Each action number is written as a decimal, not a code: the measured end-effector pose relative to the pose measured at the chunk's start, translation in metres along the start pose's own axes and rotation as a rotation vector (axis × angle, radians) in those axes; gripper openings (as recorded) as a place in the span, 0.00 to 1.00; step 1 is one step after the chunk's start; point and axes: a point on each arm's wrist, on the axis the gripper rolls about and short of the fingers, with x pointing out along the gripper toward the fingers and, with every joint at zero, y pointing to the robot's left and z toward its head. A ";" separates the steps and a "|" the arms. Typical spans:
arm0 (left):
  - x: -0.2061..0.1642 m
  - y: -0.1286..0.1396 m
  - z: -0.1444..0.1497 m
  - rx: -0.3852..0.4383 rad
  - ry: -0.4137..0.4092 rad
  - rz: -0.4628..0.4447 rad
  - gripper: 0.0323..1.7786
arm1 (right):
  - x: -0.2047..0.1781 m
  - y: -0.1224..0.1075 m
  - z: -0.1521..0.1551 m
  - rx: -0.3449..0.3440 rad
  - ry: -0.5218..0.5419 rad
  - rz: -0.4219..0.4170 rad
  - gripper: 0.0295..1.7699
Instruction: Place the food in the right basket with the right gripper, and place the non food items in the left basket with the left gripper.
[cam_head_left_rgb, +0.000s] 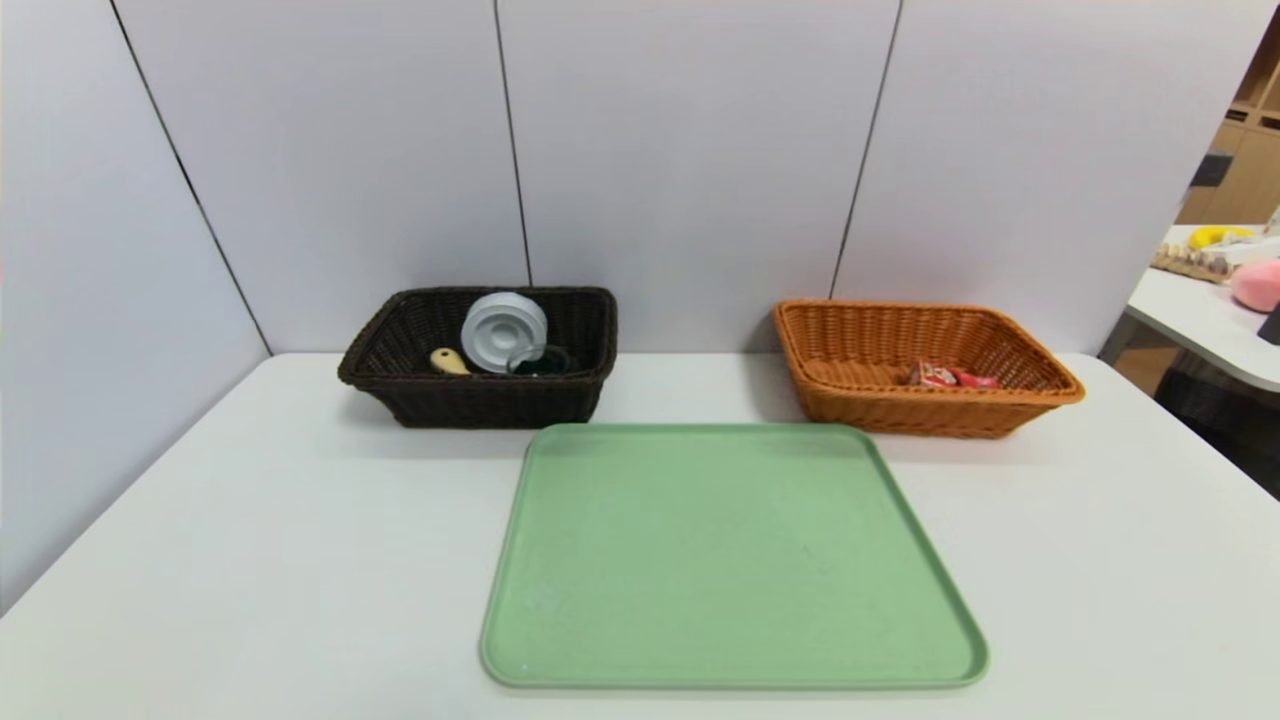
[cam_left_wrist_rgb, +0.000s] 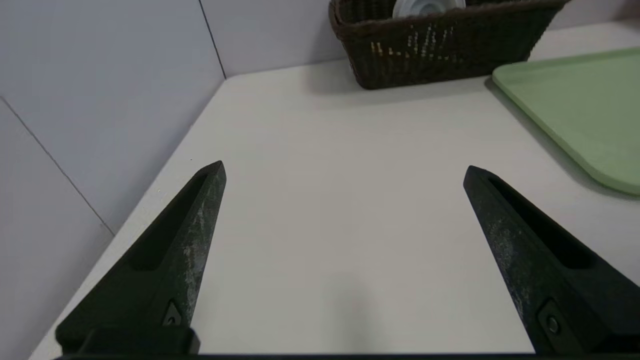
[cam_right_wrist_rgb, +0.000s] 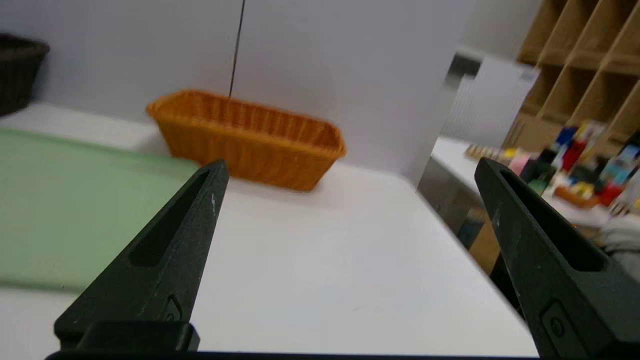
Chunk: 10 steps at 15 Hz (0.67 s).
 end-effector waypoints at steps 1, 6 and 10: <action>0.000 -0.001 -0.004 -0.004 0.033 -0.022 0.95 | 0.000 0.003 -0.010 0.029 0.091 0.049 0.96; 0.000 -0.002 -0.009 -0.044 0.085 -0.053 0.95 | -0.004 0.010 -0.028 0.159 0.260 0.152 0.96; 0.000 -0.002 -0.009 -0.049 0.087 -0.049 0.95 | -0.004 0.010 -0.028 0.179 0.263 0.147 0.96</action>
